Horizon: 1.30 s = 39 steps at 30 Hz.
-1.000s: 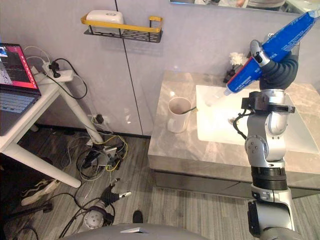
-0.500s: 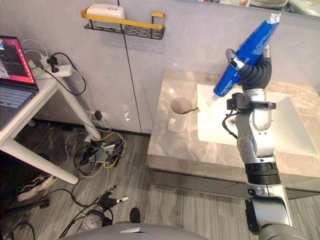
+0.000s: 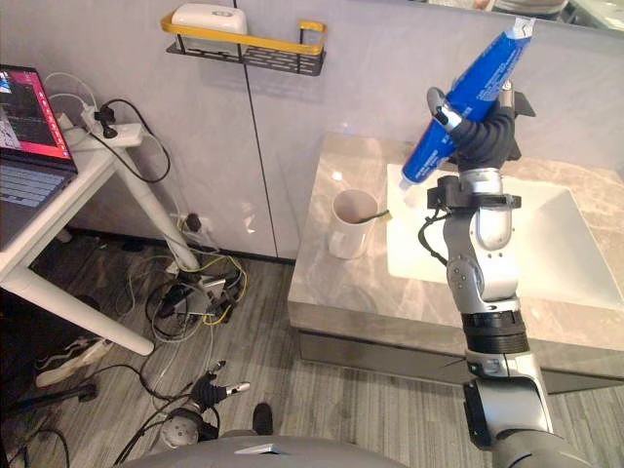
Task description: Organize washtable
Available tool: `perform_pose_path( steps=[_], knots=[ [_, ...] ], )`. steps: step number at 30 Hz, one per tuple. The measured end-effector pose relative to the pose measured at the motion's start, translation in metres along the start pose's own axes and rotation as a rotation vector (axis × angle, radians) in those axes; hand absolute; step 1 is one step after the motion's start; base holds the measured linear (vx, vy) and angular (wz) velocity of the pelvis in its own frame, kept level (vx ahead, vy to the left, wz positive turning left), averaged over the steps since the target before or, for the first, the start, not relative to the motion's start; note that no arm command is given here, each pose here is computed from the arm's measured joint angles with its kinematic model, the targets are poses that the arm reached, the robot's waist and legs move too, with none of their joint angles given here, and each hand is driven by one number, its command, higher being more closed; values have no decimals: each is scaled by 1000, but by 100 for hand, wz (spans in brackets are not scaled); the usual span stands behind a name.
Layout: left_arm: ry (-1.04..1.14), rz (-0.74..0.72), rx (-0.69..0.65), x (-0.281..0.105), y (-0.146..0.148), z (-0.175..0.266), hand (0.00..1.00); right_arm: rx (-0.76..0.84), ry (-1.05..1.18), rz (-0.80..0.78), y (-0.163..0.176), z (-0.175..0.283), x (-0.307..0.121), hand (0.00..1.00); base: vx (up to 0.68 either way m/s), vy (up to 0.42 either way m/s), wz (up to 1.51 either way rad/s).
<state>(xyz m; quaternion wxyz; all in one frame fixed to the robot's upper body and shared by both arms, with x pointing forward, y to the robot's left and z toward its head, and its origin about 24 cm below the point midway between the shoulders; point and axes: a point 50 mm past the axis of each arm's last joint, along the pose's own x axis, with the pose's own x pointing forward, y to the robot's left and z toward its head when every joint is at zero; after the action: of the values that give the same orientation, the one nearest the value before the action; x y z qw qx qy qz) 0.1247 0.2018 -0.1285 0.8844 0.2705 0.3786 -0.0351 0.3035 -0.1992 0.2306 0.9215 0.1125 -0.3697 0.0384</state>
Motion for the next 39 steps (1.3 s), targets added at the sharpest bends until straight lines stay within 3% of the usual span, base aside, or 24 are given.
perform_pose_path(
  steps=[39],
  knots=[
    [-2,46,-27,-1,8,1,0,46,30,16,13,-8,-1,100,0,0,0]
  ],
)
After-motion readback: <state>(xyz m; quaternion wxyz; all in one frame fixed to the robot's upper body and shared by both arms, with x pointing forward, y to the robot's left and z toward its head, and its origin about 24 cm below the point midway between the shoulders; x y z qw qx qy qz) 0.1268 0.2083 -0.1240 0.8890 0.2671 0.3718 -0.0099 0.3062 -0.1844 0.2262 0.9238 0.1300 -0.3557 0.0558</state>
